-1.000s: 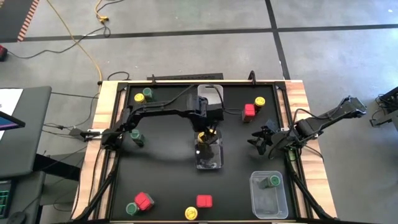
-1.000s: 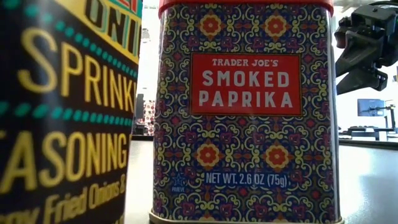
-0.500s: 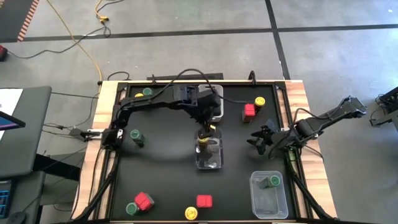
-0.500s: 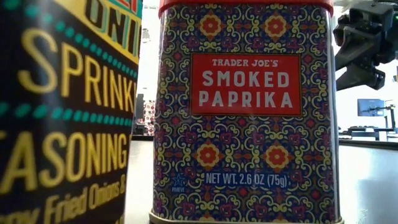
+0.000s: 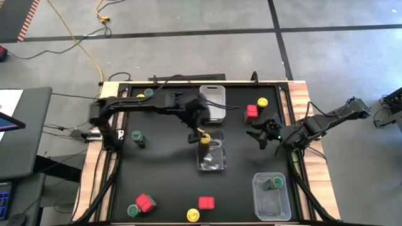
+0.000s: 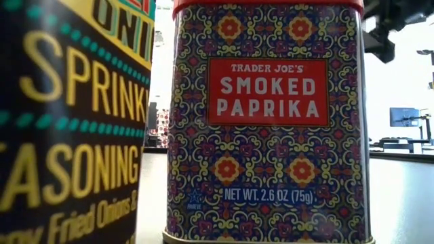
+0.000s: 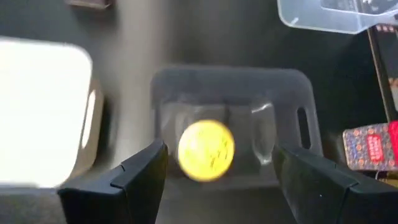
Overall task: Sort spices by type
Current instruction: Put the top right red seasoning can into the white bin
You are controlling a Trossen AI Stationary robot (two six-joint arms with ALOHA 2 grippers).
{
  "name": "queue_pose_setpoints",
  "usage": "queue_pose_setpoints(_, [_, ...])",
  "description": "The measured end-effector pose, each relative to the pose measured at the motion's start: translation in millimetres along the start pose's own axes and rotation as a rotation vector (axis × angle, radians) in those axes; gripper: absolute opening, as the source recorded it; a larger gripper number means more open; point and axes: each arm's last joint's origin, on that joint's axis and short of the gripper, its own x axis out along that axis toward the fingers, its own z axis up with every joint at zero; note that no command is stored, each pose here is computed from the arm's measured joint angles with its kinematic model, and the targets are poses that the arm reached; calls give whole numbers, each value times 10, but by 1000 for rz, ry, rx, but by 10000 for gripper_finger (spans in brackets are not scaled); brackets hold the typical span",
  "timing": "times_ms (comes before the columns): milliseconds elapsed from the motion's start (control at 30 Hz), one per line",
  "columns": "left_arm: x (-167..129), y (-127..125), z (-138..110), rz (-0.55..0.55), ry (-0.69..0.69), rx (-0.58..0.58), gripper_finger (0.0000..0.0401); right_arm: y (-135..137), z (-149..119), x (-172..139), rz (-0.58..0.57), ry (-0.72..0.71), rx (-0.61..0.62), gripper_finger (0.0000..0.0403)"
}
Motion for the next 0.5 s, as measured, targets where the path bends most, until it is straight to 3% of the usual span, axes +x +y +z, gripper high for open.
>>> queue_pose_setpoints(300, [-683,15,-796,57,-286,-75,276,197,492,223,-127,-132,-39,270])
queue_pose_setpoints(500, [-997,-45,-1227,79,-436,-113,276,223,922,410,-270,-84,-85,270])
